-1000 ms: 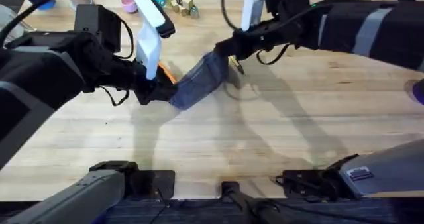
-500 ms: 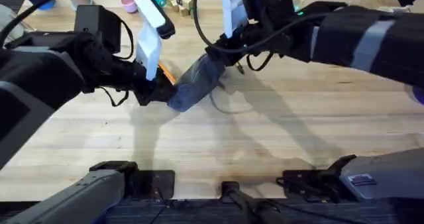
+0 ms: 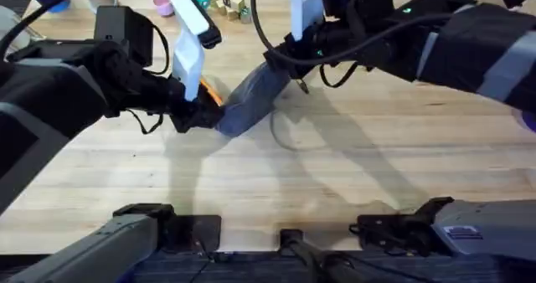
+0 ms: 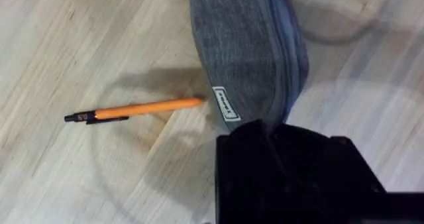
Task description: Unzip the bag, pick up the pens from the table one at a time and place them inside, then zip the bag closed.
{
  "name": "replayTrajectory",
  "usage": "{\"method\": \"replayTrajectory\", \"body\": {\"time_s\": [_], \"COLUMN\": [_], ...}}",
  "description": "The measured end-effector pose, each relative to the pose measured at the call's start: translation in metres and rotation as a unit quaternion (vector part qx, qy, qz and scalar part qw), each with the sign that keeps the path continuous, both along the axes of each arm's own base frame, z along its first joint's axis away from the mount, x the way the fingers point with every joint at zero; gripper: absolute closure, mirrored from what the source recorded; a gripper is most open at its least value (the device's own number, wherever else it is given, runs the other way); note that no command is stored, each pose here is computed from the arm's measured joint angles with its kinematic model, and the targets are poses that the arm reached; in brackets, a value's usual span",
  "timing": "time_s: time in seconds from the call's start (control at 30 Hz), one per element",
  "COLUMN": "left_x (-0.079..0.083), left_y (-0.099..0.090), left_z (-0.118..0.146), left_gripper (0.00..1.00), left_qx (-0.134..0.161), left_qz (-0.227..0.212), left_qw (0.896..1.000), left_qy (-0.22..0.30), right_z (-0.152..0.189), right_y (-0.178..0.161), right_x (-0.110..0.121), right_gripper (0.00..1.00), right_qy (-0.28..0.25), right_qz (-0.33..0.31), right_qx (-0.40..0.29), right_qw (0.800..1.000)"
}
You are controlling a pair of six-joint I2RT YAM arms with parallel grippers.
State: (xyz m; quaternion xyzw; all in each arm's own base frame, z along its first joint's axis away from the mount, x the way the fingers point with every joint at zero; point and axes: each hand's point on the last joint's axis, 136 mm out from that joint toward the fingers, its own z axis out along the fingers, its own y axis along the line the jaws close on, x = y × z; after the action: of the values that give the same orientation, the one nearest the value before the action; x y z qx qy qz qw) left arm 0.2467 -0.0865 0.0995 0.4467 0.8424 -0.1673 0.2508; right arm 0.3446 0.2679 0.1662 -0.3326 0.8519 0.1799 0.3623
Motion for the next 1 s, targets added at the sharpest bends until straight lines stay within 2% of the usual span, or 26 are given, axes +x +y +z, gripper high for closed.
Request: {"method": "replayTrajectory", "body": {"time_s": [0.23,0.5,1.0], "left_x": [0.000,0.001,0.001], "left_y": [-0.001,-0.003,-0.003], "left_z": [0.000,0.002,0.002], "left_gripper": [0.958,0.958,0.958], "left_qx": [-0.002,-0.009,-0.010], "left_qz": [-0.001,-0.003,-0.004], "left_qw": [1.000,1.000,1.000], "left_qy": [-0.001,-0.004,-0.003], "right_z": [-0.015,-0.036,-0.036], "right_y": [-0.011,-0.020,-0.014], "right_x": [-0.010,-0.003,-0.008], "right_gripper": [0.970,0.970,0.970], "right_qy": [0.031,0.040,0.044], "right_qz": [-0.007,-0.031,-0.019], "right_qx": [-0.030,-0.066,-0.061], "right_qw": [0.999,0.997,0.997]}}
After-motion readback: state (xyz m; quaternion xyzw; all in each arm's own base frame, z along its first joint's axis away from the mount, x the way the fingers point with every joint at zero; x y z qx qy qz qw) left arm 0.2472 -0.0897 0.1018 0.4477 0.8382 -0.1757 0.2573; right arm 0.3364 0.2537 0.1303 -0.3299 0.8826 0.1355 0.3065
